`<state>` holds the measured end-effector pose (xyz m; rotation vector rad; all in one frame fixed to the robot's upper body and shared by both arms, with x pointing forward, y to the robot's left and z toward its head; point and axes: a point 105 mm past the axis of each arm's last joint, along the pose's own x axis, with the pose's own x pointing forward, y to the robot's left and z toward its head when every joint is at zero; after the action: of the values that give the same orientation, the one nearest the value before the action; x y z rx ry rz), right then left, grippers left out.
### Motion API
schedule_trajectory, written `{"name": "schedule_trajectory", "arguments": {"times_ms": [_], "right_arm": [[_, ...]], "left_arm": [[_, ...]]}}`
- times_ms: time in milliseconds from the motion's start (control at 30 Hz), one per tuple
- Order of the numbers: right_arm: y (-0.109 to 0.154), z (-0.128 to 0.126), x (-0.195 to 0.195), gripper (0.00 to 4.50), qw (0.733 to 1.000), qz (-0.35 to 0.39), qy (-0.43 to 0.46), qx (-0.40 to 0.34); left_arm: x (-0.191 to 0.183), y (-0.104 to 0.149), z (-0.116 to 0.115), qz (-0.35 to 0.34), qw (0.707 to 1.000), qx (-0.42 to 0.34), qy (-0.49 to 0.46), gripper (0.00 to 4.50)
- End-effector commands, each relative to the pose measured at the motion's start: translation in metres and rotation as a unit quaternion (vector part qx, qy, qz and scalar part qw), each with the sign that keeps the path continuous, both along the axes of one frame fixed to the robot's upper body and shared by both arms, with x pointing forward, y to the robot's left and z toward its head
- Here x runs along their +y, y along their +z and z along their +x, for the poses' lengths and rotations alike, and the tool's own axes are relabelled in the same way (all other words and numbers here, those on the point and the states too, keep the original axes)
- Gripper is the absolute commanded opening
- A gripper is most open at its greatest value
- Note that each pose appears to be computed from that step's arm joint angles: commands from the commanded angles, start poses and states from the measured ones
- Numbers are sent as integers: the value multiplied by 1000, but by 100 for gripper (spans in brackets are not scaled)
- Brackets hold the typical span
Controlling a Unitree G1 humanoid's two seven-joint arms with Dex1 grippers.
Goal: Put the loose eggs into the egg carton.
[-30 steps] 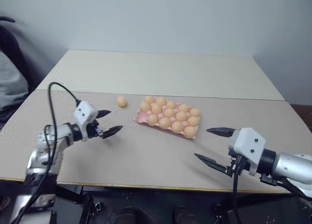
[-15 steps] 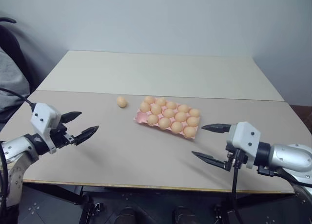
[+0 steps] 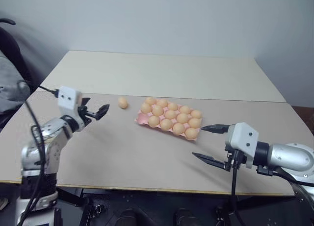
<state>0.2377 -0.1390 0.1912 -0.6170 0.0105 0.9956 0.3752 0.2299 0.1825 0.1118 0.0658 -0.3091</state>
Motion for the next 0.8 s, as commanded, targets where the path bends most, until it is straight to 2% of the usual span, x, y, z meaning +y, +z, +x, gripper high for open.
{"name": "schedule_trajectory", "arguments": {"times_ms": [33, 133, 333, 567, 800], "right_arm": [[8, -4, 0, 450, 1000, -7, -4, -24], [7, -5, 0, 450, 1000, -6, -8, -25], [9, -7, -2, 450, 999, -5, -17, -28], [9, -9, -5, 450, 999, -7, -28, -29], [8, -13, -7, 450, 999, -9, -39, -25]], "left_arm": [[3, 2, 19, 10, 1000, -15, 20, 448], [-1, 3, 40, -11, 999, -29, 29, 448], [-23, 6, 67, -3, 999, -54, 4, 448], [-48, 0, 87, -2, 999, -40, -14, 448], [-52, -8, 96, 9, 1000, -26, 6, 448]]}}
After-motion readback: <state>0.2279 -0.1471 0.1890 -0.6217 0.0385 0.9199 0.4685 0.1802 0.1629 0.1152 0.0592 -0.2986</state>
